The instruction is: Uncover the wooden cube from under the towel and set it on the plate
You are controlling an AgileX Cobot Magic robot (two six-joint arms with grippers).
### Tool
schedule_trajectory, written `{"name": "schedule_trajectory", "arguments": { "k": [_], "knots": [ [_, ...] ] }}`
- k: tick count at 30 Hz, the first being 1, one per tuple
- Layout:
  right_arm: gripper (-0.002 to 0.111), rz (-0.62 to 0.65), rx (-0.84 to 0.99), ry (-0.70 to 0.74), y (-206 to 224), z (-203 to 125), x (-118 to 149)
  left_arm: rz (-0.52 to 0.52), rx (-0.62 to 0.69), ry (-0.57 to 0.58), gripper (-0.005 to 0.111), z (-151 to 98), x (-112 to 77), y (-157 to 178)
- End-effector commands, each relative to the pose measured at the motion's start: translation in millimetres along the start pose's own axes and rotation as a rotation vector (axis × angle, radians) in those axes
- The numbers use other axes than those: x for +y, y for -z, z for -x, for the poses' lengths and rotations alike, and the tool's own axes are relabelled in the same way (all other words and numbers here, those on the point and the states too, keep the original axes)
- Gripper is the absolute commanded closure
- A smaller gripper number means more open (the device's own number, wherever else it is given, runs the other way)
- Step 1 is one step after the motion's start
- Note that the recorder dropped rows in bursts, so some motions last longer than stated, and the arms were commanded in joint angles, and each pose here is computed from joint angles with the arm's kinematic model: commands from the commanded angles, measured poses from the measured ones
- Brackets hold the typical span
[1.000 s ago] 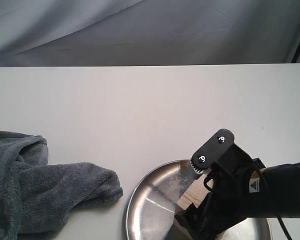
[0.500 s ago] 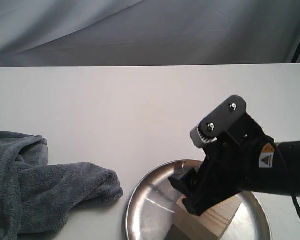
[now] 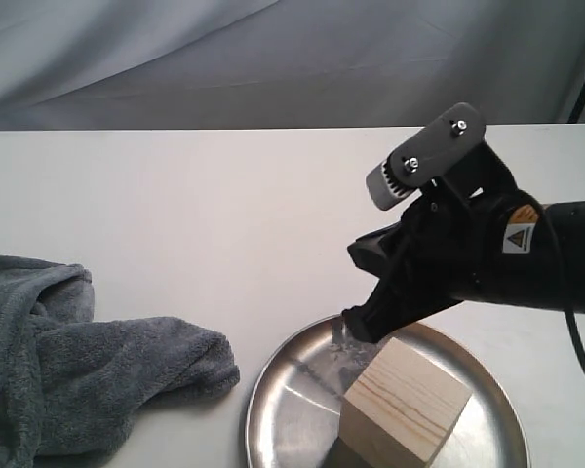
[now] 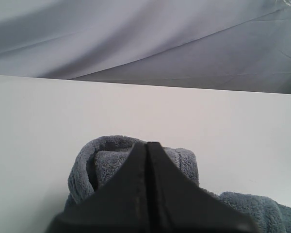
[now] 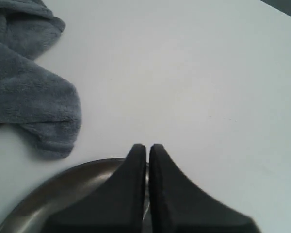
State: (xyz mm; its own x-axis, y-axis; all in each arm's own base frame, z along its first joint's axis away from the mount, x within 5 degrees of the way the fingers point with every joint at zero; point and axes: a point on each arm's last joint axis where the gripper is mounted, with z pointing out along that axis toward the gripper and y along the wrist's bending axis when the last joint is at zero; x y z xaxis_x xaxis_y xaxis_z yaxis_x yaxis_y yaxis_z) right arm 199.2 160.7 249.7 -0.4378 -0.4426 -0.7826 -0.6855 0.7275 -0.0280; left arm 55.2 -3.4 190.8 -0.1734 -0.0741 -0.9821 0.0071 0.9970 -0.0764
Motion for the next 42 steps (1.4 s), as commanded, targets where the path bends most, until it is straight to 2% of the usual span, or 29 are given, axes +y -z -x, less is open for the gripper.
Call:
{"name": "schedule_trajectory", "arguments": {
  "k": [1,15,25,34,42],
  "knots": [
    [0.108,-0.075,-0.009,-0.044,3.7,0.3,-23.2,-0.008,-0.006,0.013,0.107,-0.7,-0.3,-0.1],
    [0.108,-0.384,-0.048,-0.326,28.0,-18.3,-113.1,-0.008,-0.006,0.013,0.107,-0.7,-0.3,-0.1],
    [0.108,-0.564,-0.063,-0.467,53.7,-38.8,-158.0,-0.008,-0.006,0.013,0.107,-0.7,-0.3,-0.1],
    [0.108,-0.676,-0.043,-0.515,73.8,-56.1,-182.3,-0.008,-0.006,0.013,0.107,-0.7,-0.3,-0.1],
    [0.108,-0.657,-0.03,-0.52,81.5,-54.2,-174.9,-0.008,-0.006,0.013,0.107,-0.7,-0.3,-0.1]
  ]
}}
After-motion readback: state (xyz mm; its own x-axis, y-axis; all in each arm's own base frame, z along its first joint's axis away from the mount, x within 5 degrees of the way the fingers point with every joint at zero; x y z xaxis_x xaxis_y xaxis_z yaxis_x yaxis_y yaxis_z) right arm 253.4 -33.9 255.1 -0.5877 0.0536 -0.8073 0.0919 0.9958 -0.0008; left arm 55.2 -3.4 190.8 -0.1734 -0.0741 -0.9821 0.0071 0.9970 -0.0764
